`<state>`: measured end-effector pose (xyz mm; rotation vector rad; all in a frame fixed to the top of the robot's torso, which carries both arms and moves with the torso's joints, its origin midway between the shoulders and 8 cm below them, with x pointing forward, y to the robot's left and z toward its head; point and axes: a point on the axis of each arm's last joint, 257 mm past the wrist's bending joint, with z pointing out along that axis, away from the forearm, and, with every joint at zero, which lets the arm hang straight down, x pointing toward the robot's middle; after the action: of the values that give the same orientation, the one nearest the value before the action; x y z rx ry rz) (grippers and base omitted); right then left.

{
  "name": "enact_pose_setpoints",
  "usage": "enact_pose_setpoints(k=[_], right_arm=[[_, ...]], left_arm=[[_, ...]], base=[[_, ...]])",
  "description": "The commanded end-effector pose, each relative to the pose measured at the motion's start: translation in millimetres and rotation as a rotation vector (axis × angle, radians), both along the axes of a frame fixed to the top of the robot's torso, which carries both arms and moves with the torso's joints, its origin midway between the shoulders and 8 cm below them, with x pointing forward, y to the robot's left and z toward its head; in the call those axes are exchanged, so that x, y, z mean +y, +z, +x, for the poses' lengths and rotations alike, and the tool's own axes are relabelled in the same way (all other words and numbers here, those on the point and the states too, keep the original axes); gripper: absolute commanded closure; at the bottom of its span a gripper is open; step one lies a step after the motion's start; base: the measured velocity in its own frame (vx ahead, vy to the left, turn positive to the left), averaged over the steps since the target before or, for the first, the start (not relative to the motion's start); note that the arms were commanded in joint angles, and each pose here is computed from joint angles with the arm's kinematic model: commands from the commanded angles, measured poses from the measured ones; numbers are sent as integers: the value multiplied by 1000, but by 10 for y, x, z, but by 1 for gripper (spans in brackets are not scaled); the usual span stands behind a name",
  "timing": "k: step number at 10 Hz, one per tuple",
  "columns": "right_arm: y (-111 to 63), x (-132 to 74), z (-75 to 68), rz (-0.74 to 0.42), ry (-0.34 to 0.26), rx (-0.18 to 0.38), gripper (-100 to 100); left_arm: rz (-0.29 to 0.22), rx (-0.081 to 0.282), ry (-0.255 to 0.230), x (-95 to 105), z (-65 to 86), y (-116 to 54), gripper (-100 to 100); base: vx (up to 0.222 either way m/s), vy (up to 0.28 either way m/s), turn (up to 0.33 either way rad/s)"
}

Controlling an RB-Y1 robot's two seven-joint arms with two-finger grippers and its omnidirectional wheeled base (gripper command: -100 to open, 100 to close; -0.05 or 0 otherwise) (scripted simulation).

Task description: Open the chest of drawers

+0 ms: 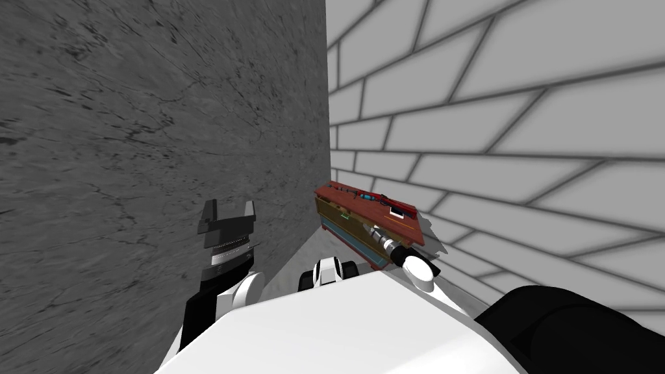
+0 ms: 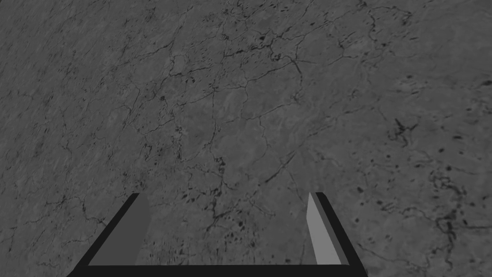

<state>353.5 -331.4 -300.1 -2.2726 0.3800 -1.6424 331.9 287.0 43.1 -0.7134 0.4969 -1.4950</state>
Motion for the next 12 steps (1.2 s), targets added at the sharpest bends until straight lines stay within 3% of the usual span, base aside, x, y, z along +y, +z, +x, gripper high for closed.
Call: enact_pose_setpoints(k=[1,3,5,12], right_arm=[[-147,47,-71,116,1,49,-100],[-137,51,-68,135,-3,47,-100],[-301,110,-156,259,-2,107,-100],[-462,205,-262,465,-17,178,-100]], left_arm=[[0,0,0,0,0,0,0],[0,0,0,0,0,0,0],[0,0,0,0,0,0,0],[0,0,0,0,0,0,0]], base=[[87,52,-8],[57,29,-4],[80,40,-6],[49,21,-17]])
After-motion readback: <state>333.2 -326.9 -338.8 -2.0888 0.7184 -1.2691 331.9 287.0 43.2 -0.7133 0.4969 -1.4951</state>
